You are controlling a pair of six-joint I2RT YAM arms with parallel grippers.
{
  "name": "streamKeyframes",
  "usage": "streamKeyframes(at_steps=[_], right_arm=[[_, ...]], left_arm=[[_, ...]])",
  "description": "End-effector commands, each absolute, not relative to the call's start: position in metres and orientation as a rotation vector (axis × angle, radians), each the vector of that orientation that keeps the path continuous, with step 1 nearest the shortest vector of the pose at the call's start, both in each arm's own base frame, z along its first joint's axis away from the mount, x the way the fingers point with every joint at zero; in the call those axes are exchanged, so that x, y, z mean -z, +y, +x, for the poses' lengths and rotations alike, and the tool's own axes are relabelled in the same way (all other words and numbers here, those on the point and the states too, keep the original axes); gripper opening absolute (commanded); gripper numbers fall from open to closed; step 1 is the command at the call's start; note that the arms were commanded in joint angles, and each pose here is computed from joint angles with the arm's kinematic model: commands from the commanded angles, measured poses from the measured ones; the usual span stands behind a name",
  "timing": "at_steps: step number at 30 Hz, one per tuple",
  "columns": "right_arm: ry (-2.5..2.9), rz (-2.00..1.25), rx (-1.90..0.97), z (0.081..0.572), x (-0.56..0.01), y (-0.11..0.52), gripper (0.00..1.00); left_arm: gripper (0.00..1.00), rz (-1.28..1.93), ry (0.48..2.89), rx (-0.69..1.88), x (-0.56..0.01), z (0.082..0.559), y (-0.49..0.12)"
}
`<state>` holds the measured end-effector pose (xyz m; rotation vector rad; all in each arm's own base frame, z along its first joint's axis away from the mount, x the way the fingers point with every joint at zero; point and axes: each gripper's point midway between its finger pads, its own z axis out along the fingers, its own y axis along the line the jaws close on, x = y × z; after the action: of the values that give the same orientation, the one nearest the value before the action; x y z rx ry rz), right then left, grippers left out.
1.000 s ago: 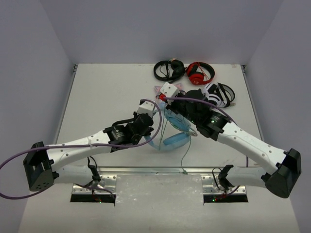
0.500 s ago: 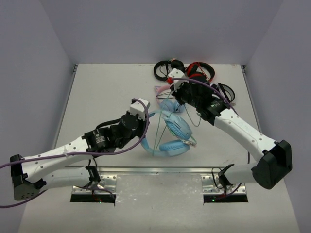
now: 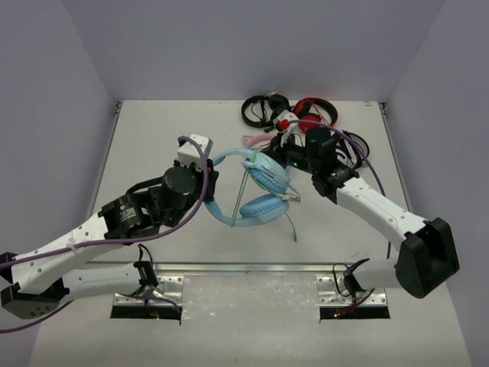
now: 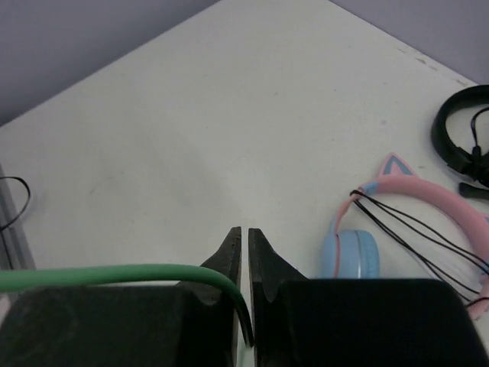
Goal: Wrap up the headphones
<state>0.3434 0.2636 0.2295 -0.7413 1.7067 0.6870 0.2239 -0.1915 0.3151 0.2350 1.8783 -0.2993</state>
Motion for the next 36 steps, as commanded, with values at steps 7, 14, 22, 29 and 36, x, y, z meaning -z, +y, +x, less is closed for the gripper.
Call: streamKeyframes(at_steps=[7,14,22,29,36], right_arm=[[1.553,-0.575,-1.238,0.305,-0.258,0.295,0.23],[1.437,-0.586,-1.373,0.294,-0.263,0.324,0.24],[1.507,-0.611,-1.412,0.293,-0.221,0.354,0.25],[1.545,-0.647,-1.429,0.248,-0.183,0.368,0.14],[1.479,-0.674,-1.354,0.203,-0.195,0.349,0.01]], left_arm=[[0.0,-0.125,1.478,0.821,-0.482,0.212,-0.196],[0.0,-0.245,1.459,0.775,-0.512,0.225,-0.187],[0.0,-0.421,1.391,0.67,-0.548,0.231,-0.148],[0.0,-0.564,1.364,0.411,-0.547,0.243,-0.111],[0.0,-0.547,1.428,0.06,-0.511,0.277,-0.112]])
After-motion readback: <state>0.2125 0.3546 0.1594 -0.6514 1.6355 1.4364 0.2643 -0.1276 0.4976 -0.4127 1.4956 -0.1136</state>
